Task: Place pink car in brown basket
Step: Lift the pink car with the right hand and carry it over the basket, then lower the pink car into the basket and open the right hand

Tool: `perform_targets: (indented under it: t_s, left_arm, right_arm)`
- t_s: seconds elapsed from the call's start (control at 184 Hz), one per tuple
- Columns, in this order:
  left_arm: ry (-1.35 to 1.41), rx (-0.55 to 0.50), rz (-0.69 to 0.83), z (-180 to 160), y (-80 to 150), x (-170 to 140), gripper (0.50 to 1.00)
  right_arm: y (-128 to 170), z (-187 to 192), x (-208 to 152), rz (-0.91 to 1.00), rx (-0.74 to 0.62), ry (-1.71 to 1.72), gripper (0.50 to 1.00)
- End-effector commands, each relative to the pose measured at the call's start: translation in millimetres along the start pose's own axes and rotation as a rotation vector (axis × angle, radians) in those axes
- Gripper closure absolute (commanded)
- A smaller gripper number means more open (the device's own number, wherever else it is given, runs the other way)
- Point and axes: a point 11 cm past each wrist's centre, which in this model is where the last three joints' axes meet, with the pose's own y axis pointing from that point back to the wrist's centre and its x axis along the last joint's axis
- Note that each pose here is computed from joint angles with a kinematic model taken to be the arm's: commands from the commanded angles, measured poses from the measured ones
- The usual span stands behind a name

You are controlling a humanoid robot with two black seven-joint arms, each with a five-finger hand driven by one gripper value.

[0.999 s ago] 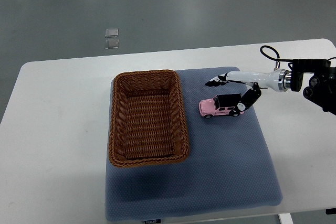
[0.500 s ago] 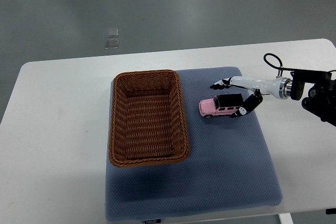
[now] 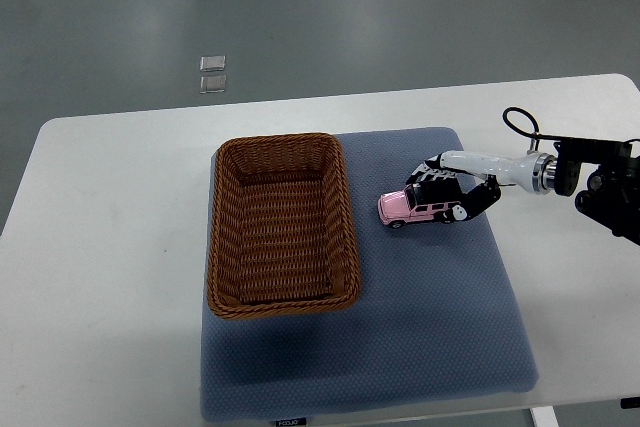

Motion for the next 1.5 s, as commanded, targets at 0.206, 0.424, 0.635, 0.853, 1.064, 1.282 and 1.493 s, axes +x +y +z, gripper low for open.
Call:
perform_targets:
  t_s: [0.206, 0.424, 0.635, 0.853, 1.064, 1.282, 1.493]
  left_arm:
    - [0.001, 0.001, 0.000, -0.4, 0.0, 0.0, 0.500]
    - [0.000, -0.001, 0.000, 0.5, 0.0, 0.0, 0.500]
    - [-0.001, -0.001, 0.000, 0.4, 0.0, 0.0, 0.500]
    - [-0.001, 0.001, 0.000, -0.5, 0.0, 0.0, 0.500]
    - [-0.001, -0.001, 0.000, 0.4, 0.0, 0.0, 0.500]
    - [0.000, -0.001, 0.000, 0.5, 0.0, 0.0, 0.500]
    - [-0.001, -0.001, 0.000, 0.4, 0.0, 0.0, 0.500]
  right_arm:
    - [3.8, -2.3, 12.0, 0.033, 0.016, -0.012, 1.000]
    - [9.0, -14.2, 41.9, 0.121, 0.070, -0.100, 1.000]
    - [6.3, -36.2, 68.9, 0.138, 0.123, -0.106, 1.000]
    - [-12.4, -76.7, 81.4, 0.122, 0.221, -0.088, 1.000]
    - [-45.1, -114.3, 64.0, 0.062, 0.297, -0.074, 1.000]
    - [-75.1, -145.2, 39.9, 0.006, 0.337, -0.054, 1.000]
    - [-89.1, -154.8, 27.4, -0.018, 0.318, -0.066, 1.000]
